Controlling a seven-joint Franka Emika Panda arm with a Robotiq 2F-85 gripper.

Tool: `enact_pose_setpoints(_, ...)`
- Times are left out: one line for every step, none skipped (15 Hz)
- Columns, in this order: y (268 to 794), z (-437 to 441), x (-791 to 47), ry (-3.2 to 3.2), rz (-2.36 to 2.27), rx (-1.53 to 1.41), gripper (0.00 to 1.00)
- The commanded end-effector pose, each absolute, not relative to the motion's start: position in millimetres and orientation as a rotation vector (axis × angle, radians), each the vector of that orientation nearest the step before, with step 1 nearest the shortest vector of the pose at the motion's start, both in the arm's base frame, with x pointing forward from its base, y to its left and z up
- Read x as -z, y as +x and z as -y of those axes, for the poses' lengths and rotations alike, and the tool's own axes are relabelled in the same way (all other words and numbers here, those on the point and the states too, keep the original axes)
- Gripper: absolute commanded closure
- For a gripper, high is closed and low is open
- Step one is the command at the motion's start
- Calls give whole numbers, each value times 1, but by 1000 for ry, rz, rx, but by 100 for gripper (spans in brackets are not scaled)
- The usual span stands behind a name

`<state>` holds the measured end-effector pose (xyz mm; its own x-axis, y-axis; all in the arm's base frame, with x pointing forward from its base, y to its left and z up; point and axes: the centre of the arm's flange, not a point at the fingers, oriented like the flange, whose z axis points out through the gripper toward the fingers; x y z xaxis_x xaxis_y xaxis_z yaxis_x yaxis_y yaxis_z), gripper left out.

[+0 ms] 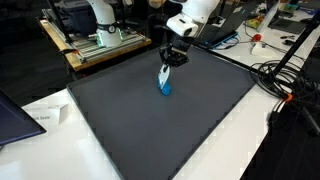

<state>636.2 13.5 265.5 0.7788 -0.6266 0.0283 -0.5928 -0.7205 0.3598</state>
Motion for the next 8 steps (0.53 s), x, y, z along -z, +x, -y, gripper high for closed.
enact_pose_setpoints(638, -17, -255, 2498, 964, 159, 99)
enact_pose_setpoints(636, -18, -252, 2470, 971, 160, 99)
enact_pose_setpoints(635, -21, -248, 2439, 977, 161, 99)
enact_pose_setpoints(633, -25, -245, 2419, 982, 162, 99)
enact_pose_setpoints(631, -29, -242, 2395, 988, 152, 99)
enact_pose_setpoints(628, -34, -239, 2374, 995, 140, 99)
enact_pose_setpoints(627, -37, -236, 2352, 1006, 128, 99)
enact_pose_setpoints(626, -42, -232, 2335, 1020, 112, 99)
